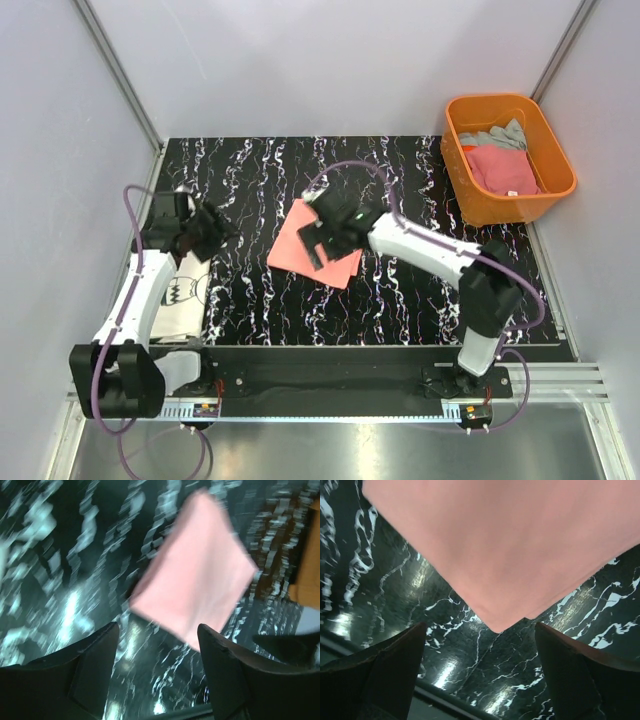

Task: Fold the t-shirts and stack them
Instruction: Fold the tshirt, then neatly place the folded tshirt to the corner

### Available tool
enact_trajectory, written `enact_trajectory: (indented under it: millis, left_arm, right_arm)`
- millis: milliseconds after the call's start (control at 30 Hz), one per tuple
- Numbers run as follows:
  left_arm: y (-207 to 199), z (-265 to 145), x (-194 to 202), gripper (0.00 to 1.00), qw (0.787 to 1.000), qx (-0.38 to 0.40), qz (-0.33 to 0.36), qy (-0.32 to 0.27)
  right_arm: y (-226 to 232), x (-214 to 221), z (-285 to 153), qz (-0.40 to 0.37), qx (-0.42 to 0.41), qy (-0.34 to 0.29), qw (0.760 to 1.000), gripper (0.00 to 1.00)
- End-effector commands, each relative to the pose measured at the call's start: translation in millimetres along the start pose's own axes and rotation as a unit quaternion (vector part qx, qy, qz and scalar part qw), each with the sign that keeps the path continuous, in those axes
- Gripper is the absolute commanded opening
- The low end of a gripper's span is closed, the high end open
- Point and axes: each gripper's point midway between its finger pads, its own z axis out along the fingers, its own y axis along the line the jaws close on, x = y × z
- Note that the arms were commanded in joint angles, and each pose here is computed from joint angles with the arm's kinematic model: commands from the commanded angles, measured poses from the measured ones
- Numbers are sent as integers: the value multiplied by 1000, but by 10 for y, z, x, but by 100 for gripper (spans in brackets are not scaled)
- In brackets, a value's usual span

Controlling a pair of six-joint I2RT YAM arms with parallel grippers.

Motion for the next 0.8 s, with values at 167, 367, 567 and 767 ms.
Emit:
enact_trajectory:
  millis: [167, 367, 567, 767]
  left_arm:
    - [729, -335, 137, 76, 984, -144, -105, 19]
    - [948, -481, 141, 80, 962, -196, -191, 20]
    - [1073, -556, 169, 80, 944, -219, -245, 17]
    - [1117, -603, 62, 81, 934, -231, -272, 14]
  right_arm:
    - [234, 52, 277, -257, 187, -33, 947, 70]
    - [501, -71, 546, -366, 206, -38, 907, 70]
    - [685, -84, 821, -430, 215, -40, 876, 74]
    - [819, -41, 999, -447, 204, -43, 870, 73]
